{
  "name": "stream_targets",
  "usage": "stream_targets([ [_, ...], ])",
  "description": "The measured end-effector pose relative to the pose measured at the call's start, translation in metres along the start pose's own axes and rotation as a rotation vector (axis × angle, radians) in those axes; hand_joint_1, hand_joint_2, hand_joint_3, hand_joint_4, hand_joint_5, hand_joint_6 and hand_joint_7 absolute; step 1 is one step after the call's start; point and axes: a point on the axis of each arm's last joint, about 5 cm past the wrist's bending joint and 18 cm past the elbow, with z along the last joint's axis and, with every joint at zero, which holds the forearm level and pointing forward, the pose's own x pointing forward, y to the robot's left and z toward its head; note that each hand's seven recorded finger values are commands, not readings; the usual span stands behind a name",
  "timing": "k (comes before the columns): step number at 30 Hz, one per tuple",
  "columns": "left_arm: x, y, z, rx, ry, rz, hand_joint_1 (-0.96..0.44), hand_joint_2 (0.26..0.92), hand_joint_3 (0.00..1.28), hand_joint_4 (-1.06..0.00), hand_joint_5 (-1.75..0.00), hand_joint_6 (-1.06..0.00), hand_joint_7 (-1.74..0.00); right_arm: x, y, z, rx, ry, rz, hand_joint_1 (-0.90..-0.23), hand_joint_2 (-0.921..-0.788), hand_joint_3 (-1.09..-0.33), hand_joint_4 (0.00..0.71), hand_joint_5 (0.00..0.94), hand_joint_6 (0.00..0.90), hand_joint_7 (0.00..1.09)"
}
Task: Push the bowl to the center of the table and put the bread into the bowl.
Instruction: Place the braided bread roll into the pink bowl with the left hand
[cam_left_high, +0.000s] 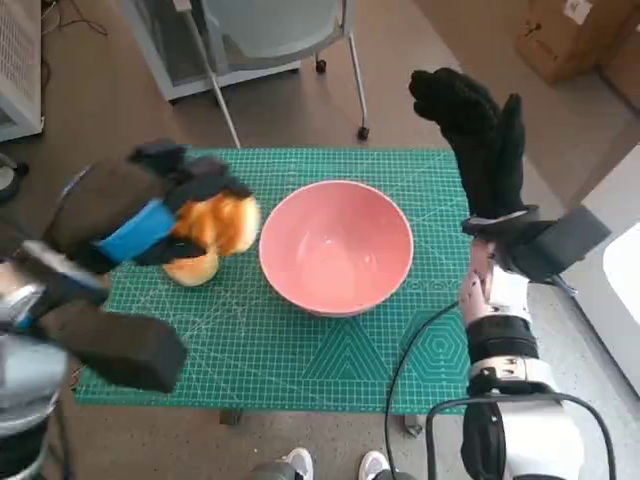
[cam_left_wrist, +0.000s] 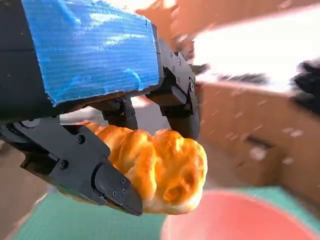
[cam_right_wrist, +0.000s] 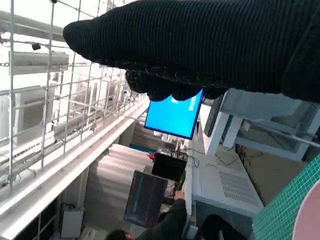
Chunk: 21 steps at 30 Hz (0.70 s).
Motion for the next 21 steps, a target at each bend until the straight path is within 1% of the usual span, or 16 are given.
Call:
stream_targets([
  [3,0.021,-0.009,0.006,-0.045,-0.056,-0.017,0.0,0.911,0.01,-0.75,-0.95,-0.75,-1.17,0.0,0.001,0.0,0.003,-0.001,-0.001,-0.579,-0.921,-0.614,0.341,0.002,0.498,0.01],
  [7,0.041,-0.025,0.009,-0.101,-0.101,-0.048,0.0,0.918,0.02,-0.73,-0.99,-0.72,-1.19,-0.0002,0.001,-0.001,0.007,-0.002,0.005,-0.58,-0.921,-0.614,0.342,0.002,0.498,0.01],
  [9,0.05,-0.034,0.008,-0.123,-0.112,-0.067,0.0,0.918,0.02,-0.73,-1.01,-0.71,-1.18,-0.0009,0.001,-0.001,0.007,-0.003,0.005,-0.582,-0.921,-0.613,0.341,0.001,0.495,0.0],
  [11,0.058,-0.043,0.008,-0.148,-0.115,-0.083,0.0,0.907,0.03,-0.73,-1.13,-0.73,-1.03,-0.002,-0.001,0.0,0.006,-0.004,0.003,-0.585,-0.921,-0.613,0.342,0.002,0.492,0.0],
  [13,0.063,-0.052,0.007,-0.173,-0.116,-0.099,0.0,0.907,0.04,-0.71,-1.15,-0.72,-1.08,-0.0036,-0.002,0.0,0.007,-0.005,0.0,-0.586,-0.921,-0.613,0.341,0.001,0.488,0.0],
  [14,0.065,-0.057,0.007,-0.187,-0.114,-0.109,0.0,0.857,0.17,-0.67,-1.2,-0.68,-1.14,-0.0048,-0.003,-0.001,0.007,-0.003,-0.003,-0.588,-0.921,-0.613,0.339,0.0,0.484,0.0],
  [15,0.067,-0.061,0.006,-0.196,-0.115,-0.115,0.0,0.788,0.32,-0.63,-1.26,-0.65,-1.2,-0.0058,-0.004,-0.001,0.007,-0.002,-0.006,-0.59,-0.921,-0.613,0.338,0.0,0.482,0.0],
  [16,0.068,-0.065,0.006,-0.207,-0.113,-0.123,0.0,0.751,0.39,-0.63,-1.28,-0.64,-1.22,-0.007,-0.005,-0.001,0.007,-0.001,-0.009,-0.591,-0.921,-0.612,0.336,0.0,0.478,0.0],
  [17,0.07,-0.068,0.006,-0.214,-0.112,-0.129,0.0,0.698,0.49,-0.63,-1.3,-0.64,-1.25,-0.008,-0.006,-0.001,0.006,0.0,-0.012,-0.593,-0.921,-0.612,0.333,0.0,0.473,0.0],
  [18,0.071,-0.072,0.005,-0.22,-0.107,-0.137,0.0,0.706,0.47,-0.63,-1.32,-0.66,-1.19,-0.0087,-0.007,-0.001,0.006,0.001,-0.014,-0.592,-0.921,-0.612,0.331,0.0,0.47,0.0],
  [19,0.071,-0.074,0.004,-0.223,-0.104,-0.146,0.0,0.741,0.39,-0.65,-1.33,-0.69,-1.08,-0.0092,-0.008,-0.001,0.006,0.001,-0.017,-0.591,-0.921,-0.611,0.329,0.0,0.466,0.0],
  [20,0.072,-0.077,0.004,-0.225,-0.1,-0.154,0.0,0.777,0.34,-0.63,-1.3,-0.67,-1.12,-0.0096,-0.008,-0.001,0.005,0.001,-0.018,-0.587,-0.921,-0.61,0.328,0.0,0.464,0.0],
  [21,0.072,-0.079,0.003,-0.227,-0.099,-0.16,0.0,0.829,0.26,-0.62,-1.25,-0.64,-1.19,-0.0101,-0.009,-0.001,0.002,0.002,-0.019,-0.582,-0.921,-0.61,0.326,0.0,0.462,0.0],
])
